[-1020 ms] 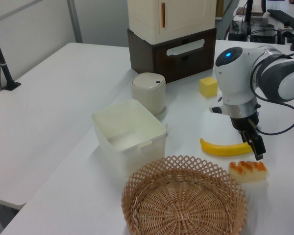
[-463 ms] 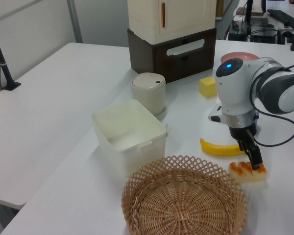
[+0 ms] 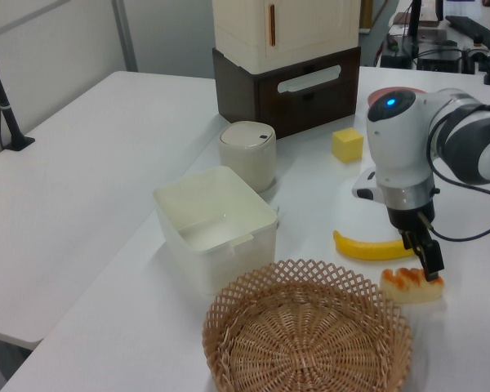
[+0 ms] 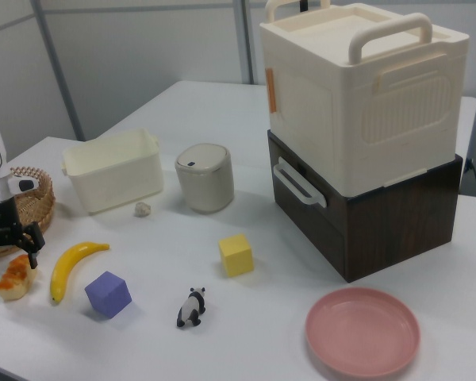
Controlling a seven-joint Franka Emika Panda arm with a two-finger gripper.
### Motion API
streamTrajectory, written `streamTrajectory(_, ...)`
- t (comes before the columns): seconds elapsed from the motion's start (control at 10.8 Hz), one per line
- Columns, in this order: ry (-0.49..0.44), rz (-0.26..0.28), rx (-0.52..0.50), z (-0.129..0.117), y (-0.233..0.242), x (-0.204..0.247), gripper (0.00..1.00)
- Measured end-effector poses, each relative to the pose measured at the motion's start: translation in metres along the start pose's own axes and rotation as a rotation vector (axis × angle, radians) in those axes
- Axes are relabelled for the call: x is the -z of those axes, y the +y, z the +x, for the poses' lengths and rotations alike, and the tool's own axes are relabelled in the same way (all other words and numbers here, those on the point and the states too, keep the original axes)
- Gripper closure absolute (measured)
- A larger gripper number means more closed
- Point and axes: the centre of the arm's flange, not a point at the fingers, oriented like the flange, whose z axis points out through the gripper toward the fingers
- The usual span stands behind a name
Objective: Put the bread in the basket
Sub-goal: 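Lower the gripper and close it around the bread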
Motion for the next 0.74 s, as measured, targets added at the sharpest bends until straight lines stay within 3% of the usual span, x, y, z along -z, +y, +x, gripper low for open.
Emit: streamTrajectory(0.74, -0.006, 0.020, 0.014, 0.000, -0.028, -0.007, 0.00)
